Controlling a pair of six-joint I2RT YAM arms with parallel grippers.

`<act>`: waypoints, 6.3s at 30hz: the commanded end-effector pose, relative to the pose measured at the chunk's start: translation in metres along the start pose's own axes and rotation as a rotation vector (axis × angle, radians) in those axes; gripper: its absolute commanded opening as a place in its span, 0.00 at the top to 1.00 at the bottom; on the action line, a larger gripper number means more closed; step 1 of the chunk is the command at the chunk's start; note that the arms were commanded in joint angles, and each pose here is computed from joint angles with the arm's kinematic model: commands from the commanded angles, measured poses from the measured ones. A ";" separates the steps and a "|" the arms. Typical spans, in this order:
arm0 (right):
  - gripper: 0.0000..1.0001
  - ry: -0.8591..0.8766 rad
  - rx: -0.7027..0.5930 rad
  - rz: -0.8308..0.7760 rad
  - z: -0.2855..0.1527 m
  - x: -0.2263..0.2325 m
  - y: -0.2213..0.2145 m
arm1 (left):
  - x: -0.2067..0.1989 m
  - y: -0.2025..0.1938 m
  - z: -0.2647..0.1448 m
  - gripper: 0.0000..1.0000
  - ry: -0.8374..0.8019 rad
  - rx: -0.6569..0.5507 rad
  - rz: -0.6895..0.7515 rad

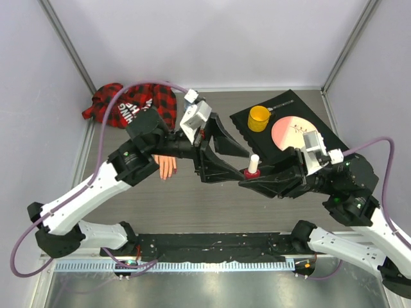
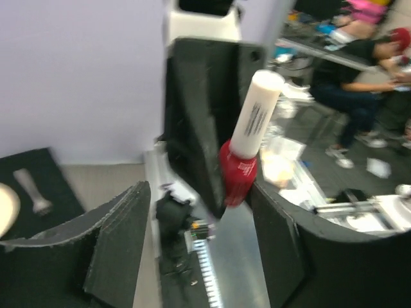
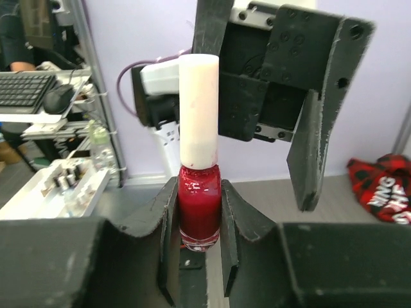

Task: Paint the nails

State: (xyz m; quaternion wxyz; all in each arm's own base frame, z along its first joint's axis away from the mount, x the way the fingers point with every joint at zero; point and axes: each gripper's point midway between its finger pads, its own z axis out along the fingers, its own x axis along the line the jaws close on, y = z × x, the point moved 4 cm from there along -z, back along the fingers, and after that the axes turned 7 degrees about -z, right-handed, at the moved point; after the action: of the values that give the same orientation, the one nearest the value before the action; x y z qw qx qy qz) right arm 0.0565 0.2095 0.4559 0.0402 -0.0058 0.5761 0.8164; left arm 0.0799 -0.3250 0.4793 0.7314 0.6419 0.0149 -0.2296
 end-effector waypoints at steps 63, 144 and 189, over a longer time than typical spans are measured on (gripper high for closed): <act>0.99 -0.222 0.143 -0.188 0.009 -0.048 0.004 | 0.027 0.020 -0.052 0.00 0.507 -0.037 0.210; 0.99 -0.623 0.204 -0.342 0.002 -0.120 -0.013 | 0.097 0.058 -0.036 0.46 0.699 -0.295 0.171; 0.99 -0.558 0.229 -0.255 0.008 -0.108 -0.008 | 0.070 0.069 -0.070 0.16 0.655 -0.320 0.152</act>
State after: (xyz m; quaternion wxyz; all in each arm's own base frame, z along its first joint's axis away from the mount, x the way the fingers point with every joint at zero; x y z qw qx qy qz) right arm 0.1616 0.2238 0.4279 0.2594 0.1439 0.6618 0.6884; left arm 0.1681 -0.2702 0.4990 0.7746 0.5947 0.2136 0.0262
